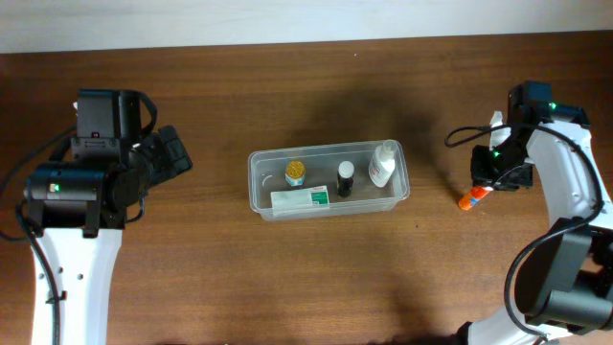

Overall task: Pack container
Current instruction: 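Grasp the orange-red tube with the right gripper and lift, then carry the tube over the container beside the spray bottle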

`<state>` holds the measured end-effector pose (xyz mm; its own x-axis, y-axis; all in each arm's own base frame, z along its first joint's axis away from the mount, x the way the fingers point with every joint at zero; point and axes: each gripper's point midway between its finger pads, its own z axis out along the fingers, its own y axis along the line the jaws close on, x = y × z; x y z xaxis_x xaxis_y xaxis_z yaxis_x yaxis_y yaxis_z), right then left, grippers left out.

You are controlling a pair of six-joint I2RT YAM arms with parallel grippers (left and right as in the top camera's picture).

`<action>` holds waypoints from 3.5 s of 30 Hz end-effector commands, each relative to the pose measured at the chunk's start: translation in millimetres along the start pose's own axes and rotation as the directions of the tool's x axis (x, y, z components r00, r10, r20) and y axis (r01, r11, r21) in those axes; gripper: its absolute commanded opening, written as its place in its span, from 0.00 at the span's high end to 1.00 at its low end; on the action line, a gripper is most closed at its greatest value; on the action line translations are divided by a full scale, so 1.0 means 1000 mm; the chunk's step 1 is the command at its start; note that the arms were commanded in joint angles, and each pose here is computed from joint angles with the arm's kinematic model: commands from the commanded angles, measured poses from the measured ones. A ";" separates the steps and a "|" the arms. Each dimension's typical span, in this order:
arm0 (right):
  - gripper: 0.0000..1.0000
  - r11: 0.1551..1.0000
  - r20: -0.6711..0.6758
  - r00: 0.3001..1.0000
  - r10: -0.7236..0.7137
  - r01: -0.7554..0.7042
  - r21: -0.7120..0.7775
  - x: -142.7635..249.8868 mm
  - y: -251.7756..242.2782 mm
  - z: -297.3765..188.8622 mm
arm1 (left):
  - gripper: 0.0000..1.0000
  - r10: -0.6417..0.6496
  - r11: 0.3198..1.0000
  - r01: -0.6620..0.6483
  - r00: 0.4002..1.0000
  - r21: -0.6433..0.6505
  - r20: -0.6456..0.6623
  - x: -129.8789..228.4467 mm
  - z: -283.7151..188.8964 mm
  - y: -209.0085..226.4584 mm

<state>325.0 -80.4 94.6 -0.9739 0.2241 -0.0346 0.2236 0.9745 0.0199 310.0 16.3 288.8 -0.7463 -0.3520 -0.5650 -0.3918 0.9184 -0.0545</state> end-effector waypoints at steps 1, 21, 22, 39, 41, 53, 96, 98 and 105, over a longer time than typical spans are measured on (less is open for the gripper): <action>0.73 1.000 0.002 1.000 0.003 -0.003 -0.009 0.002 0.001 -0.001 | 0.01 -0.012 1.000 0.013 1.000 -0.010 0.019 -0.004 -0.003 0.004; 0.78 1.000 0.086 0.996 0.000 0.002 -0.023 -0.004 0.005 -0.053 | 0.01 -0.012 1.000 0.013 1.000 -0.010 0.019 -0.004 -0.003 0.004; 0.78 1.000 0.098 0.995 -0.002 0.004 -0.025 -0.003 0.006 -0.059 | 0.00 -0.012 1.000 0.012 1.000 -0.010 0.019 -0.004 -0.003 0.004; 0.78 0.975 0.337 0.924 -0.182 0.215 -0.061 0.037 0.086 -0.146 | 0.01 -0.012 1.000 0.013 1.000 -0.010 0.019 -0.004 -0.003 0.004; 0.78 0.968 0.352 0.914 -0.202 0.241 -0.068 0.043 0.097 -0.151 | 0.01 -0.012 1.000 0.013 1.000 -0.010 0.019 -0.004 -0.003 0.004; 0.78 0.914 0.370 0.866 -0.336 0.394 -0.093 0.066 0.153 -0.156 | 0.01 -0.012 1.000 0.013 1.000 -0.010 0.019 -0.004 -0.003 0.004; 0.78 0.893 0.197 0.884 -0.425 0.444 -0.066 0.033 0.220 -0.057 | 0.01 -0.012 1.000 0.013 1.000 -0.010 0.019 -0.004 -0.003 0.004; 0.78 0.899 0.198 0.887 -0.417 0.435 -0.056 0.033 0.220 -0.057 | 0.01 -0.012 1.000 0.013 1.000 -0.010 0.019 -0.004 -0.003 0.004; 0.78 0.903 0.195 0.891 -0.411 0.427 -0.046 0.034 0.221 -0.056 | 0.01 -0.012 1.000 0.013 1.000 -0.010 0.019 -0.004 -0.003 0.004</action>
<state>334.7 140.1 150.2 -0.9524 -0.2130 -0.2180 -0.2313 0.9709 0.0620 310.0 16.4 288.9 -0.7462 -0.3519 -0.5651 -0.3920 0.9184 -0.0543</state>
